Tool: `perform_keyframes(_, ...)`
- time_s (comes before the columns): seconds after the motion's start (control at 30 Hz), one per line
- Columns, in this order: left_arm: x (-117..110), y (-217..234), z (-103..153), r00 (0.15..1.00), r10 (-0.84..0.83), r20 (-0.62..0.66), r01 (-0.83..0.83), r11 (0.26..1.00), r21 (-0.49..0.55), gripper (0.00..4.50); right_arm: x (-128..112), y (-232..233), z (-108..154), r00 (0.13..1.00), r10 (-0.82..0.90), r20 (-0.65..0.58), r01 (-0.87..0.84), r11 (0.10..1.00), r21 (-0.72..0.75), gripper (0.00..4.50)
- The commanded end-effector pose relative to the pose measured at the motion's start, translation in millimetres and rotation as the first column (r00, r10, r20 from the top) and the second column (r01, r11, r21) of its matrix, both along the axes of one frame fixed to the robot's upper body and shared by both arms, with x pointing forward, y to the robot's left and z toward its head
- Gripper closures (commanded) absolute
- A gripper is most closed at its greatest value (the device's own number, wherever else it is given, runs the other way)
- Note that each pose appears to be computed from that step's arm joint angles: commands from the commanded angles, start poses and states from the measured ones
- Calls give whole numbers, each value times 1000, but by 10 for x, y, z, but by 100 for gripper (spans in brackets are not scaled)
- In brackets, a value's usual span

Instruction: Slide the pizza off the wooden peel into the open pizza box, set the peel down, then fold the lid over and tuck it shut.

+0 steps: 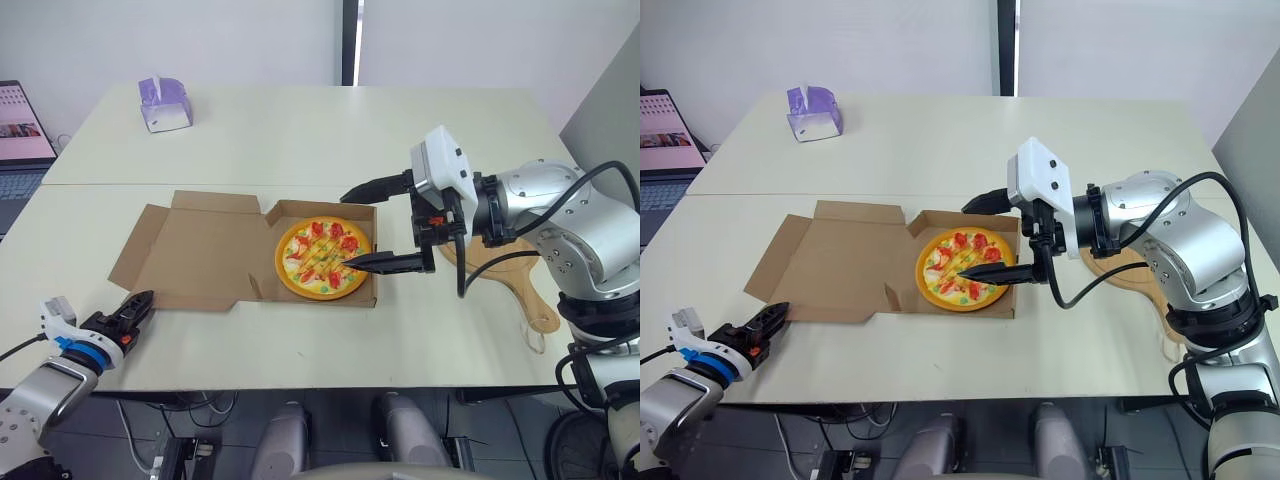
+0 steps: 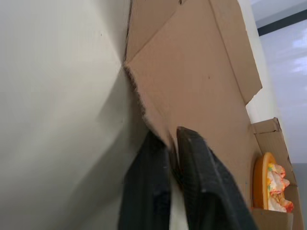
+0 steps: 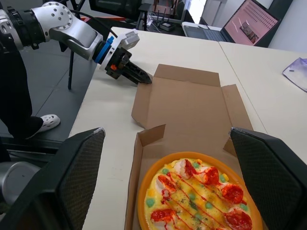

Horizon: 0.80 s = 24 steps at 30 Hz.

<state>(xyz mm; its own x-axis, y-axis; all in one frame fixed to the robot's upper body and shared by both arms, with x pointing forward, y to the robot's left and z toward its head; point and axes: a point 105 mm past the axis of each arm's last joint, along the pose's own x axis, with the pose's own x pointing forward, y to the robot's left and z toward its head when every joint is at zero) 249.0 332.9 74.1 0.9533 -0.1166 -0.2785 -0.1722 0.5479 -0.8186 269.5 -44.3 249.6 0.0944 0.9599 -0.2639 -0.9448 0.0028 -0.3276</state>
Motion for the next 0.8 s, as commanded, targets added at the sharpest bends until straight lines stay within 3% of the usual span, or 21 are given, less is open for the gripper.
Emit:
perform_keyframes(0.03,-22,-41,-35,1000,-14,-20,14,1000,-2,449,-50,22,87,998,13,58,-14,1000,7,0)
perform_keyframes(0.23,-1,-24,103,1000,-2,20,2,1000,23,449,-9,-8,62,998,-8,62,8,1000,6,0)
perform_keyframes(0.53,294,-170,770,976,-106,189,68,978,196,449,117,-82,8,995,-59,78,59,998,1,0)
perform_keyframes(0.73,565,-440,1185,934,-262,243,157,912,379,449,215,-157,-16,991,-100,94,101,995,-3,0)
perform_keyframes(0.8,660,-532,1296,915,-314,254,160,860,485,449,267,-196,-33,987,-123,104,125,992,-6,0)
